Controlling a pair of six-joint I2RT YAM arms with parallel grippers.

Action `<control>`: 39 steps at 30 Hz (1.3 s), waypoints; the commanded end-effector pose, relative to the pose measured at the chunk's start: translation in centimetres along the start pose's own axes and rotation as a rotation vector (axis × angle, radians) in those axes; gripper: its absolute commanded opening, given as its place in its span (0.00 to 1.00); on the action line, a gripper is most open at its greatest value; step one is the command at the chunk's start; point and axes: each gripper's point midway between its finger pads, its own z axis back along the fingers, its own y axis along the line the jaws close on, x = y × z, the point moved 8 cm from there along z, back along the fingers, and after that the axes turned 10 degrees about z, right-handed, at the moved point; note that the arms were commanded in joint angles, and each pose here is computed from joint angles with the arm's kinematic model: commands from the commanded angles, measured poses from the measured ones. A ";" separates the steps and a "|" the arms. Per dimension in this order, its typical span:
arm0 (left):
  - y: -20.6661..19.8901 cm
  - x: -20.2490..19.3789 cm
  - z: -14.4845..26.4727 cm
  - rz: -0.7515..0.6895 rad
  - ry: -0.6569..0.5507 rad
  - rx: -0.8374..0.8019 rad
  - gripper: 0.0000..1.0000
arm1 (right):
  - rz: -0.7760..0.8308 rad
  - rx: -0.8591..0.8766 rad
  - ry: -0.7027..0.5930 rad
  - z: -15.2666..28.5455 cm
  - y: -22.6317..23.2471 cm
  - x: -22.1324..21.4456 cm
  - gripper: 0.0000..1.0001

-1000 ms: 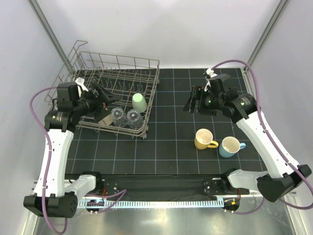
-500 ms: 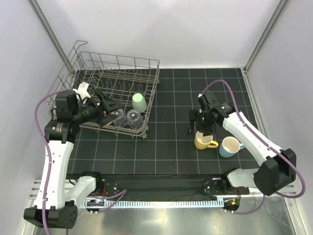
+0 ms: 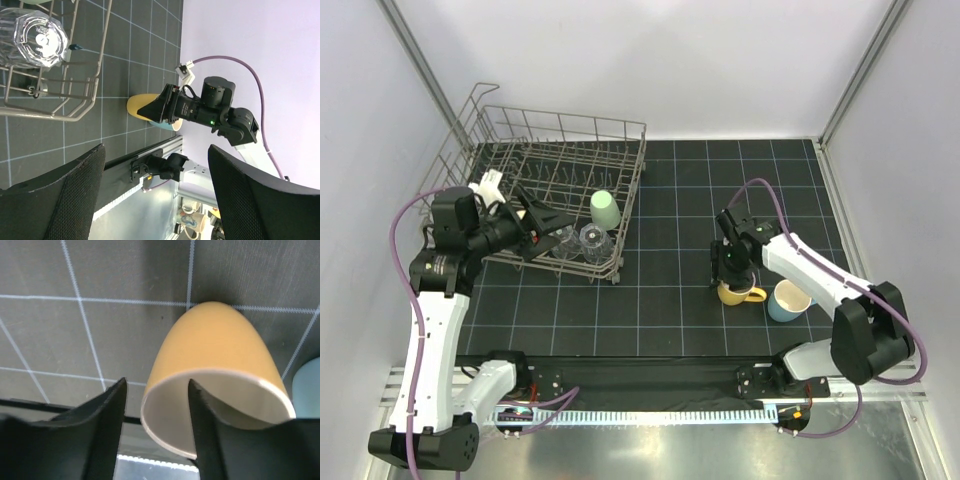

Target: Load the cups into the dish rack

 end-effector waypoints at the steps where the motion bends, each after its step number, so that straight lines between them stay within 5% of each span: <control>1: -0.8 -0.6 1.0 -0.048 0.013 -0.028 0.80 | -0.018 -0.017 -0.054 -1.0 -0.1 1.0 0.50; 7: -1.2 -0.5 1.2 -0.039 0.009 -0.033 0.79 | -0.018 -0.034 -0.042 -1.9 -0.3 0.8 0.36; 15: -2.1 0.1 0.6 -0.022 0.030 -0.065 0.82 | -0.007 -0.042 -0.128 0.2 -0.1 2.2 0.04; 24: -4.7 1.5 -0.1 -0.048 0.018 -0.193 0.87 | 0.002 0.230 -0.351 9.1 3.7 6.6 0.04; 31: -7.2 2.1 -1.8 -0.099 0.040 -0.251 0.90 | -0.148 0.555 -0.481 16.3 6.5 9.5 0.04; 39: -8.8 0.4 -5.2 -0.150 0.116 -0.287 0.91 | -0.454 1.157 -0.370 20.7 8.3 11.1 0.04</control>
